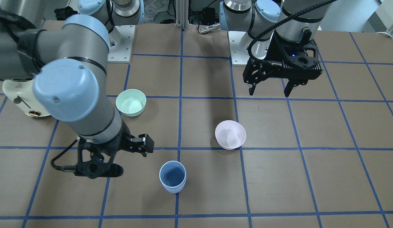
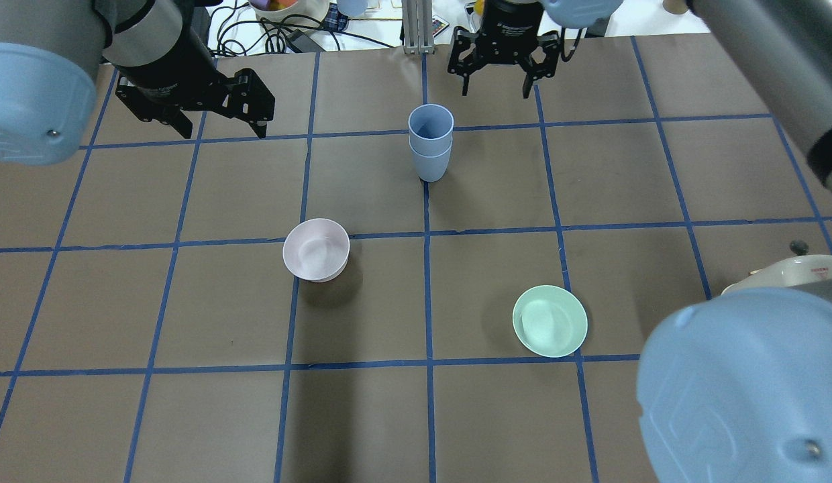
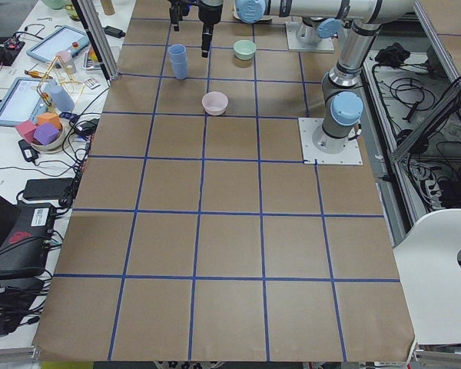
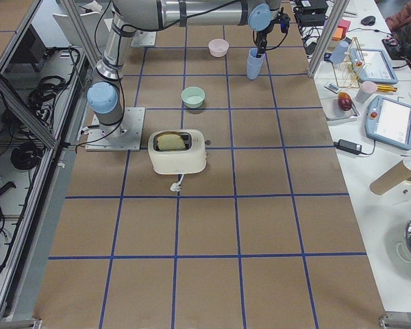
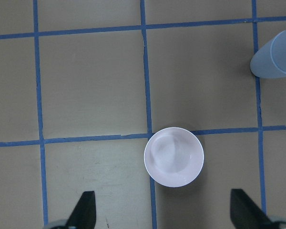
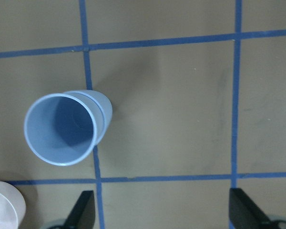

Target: Stack blue cups with both arms

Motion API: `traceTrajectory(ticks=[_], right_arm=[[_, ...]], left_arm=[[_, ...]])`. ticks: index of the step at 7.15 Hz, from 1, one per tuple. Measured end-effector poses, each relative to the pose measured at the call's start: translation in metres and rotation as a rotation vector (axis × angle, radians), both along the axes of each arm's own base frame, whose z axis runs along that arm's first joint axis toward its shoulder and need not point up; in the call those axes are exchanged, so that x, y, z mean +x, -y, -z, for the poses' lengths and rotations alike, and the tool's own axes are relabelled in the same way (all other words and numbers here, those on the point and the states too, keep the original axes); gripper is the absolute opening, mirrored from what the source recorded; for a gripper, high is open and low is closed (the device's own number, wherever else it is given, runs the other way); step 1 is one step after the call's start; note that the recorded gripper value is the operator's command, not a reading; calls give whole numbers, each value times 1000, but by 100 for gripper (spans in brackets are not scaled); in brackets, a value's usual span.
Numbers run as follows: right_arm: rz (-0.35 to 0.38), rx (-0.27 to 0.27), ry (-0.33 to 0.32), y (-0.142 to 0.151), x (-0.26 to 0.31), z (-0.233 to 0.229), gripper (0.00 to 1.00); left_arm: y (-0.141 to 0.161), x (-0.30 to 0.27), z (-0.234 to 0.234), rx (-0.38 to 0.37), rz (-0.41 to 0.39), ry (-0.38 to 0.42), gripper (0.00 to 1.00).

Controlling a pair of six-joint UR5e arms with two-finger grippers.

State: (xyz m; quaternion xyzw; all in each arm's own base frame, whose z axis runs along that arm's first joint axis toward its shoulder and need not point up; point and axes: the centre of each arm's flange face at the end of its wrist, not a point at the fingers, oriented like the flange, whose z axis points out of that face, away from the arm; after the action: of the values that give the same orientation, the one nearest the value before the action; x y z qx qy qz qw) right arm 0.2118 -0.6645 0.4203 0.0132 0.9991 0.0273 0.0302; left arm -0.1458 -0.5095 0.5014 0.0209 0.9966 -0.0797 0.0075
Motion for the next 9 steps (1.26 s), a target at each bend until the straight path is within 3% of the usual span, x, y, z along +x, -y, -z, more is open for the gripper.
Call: traceTrajectory(ticks=[2, 6, 9], right_arm=[[-52, 19, -3, -30, -73, -30, 100], [-54, 41, 0, -134, -87, -41, 100], [-41, 44, -49, -157, -90, -42, 100]], left_arm=[[0, 0, 1, 2, 0, 0, 100], [-1, -1, 2, 3, 1, 0, 100], [-1, 0, 2, 4, 0, 0, 100]])
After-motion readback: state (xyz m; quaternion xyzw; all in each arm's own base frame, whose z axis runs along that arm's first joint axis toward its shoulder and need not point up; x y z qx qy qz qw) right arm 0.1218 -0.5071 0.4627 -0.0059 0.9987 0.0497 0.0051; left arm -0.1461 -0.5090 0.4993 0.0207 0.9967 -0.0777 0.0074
